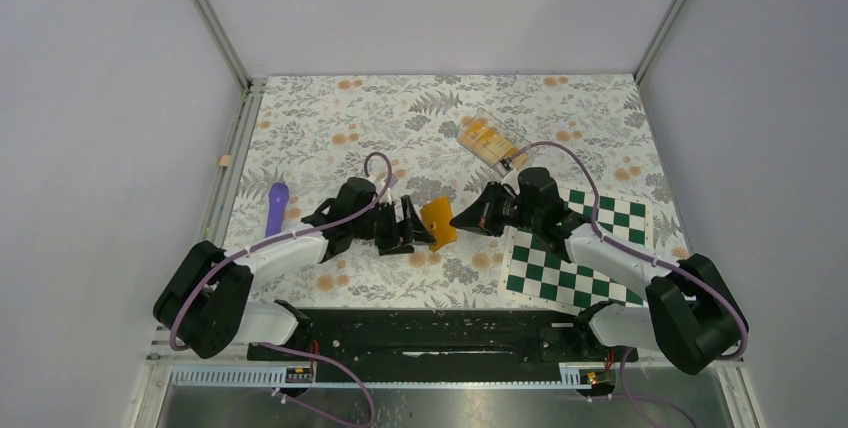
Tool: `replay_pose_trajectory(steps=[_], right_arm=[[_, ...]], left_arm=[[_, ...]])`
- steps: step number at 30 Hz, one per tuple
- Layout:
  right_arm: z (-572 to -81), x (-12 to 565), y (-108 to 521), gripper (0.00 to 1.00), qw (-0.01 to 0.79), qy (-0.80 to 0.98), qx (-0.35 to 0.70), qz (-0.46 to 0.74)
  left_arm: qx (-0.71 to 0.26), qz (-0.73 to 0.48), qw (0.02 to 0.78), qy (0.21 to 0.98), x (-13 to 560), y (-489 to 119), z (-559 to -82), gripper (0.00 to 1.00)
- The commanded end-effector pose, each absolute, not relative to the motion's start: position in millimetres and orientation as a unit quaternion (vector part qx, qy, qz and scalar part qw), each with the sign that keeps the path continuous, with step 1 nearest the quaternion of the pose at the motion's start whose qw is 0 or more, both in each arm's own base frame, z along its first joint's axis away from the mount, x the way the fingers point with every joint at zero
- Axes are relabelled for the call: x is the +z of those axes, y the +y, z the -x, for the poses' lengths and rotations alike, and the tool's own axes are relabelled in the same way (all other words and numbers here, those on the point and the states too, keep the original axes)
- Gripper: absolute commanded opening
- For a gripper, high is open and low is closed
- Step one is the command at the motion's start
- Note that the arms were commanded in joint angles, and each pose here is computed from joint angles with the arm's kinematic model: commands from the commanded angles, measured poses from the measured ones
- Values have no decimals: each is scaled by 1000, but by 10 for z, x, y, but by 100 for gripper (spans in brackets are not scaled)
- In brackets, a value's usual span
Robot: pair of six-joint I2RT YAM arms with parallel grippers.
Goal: Put the credit cards into the card holder
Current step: Pick up the card holder from the center of the board, then open the card holder.
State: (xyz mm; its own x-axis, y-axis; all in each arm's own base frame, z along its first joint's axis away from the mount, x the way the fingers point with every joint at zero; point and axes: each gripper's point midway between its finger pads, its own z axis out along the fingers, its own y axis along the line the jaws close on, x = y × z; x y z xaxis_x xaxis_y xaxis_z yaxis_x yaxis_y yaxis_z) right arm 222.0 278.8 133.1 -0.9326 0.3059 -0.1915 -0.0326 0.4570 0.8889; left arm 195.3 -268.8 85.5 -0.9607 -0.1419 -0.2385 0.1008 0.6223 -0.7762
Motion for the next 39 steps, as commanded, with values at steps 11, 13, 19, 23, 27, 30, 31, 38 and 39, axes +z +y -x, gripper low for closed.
replay_pose_trajectory(steps=[11, 13, 19, 23, 27, 30, 31, 38, 39], right_arm=[[-2189, 1739, 2823, 0, 180, 805, 558, -91], [-2181, 1746, 2833, 0, 177, 801, 565, -92], [-2144, 1763, 2835, 0, 171, 796, 574, -92], [-2114, 1729, 2813, 12, 174, 803, 564, -81], [-2076, 1657, 2755, 48, 180, 822, 537, -60], [-2041, 1611, 2662, 72, 196, 842, 501, -32], [-2041, 1626, 2620, 78, 206, 849, 486, -21], [-1947, 1717, 2339, 98, 235, 883, 397, 88], [-1915, 1733, 2338, 98, 230, 883, 397, 104]], left_arm=[[-613, -38, 208, 761, 1720, -2898, -1936, 79], [-627, -45, 211, 749, 1810, -2909, -1922, 77], [-639, -47, 211, 738, 1905, -2920, -1911, 39], [-625, -46, 210, 750, 1870, -2910, -1925, 8], [-594, -53, 216, 773, 1860, -2877, -1955, 0], [-565, -63, 225, 791, 1884, -2812, -1949, 0], [-550, -69, 231, 800, 1886, -2779, -1953, 0], [-445, -142, 187, 864, 1782, -2550, -1730, 0], [-435, -163, 178, 868, 1784, -2560, -1654, 0]])
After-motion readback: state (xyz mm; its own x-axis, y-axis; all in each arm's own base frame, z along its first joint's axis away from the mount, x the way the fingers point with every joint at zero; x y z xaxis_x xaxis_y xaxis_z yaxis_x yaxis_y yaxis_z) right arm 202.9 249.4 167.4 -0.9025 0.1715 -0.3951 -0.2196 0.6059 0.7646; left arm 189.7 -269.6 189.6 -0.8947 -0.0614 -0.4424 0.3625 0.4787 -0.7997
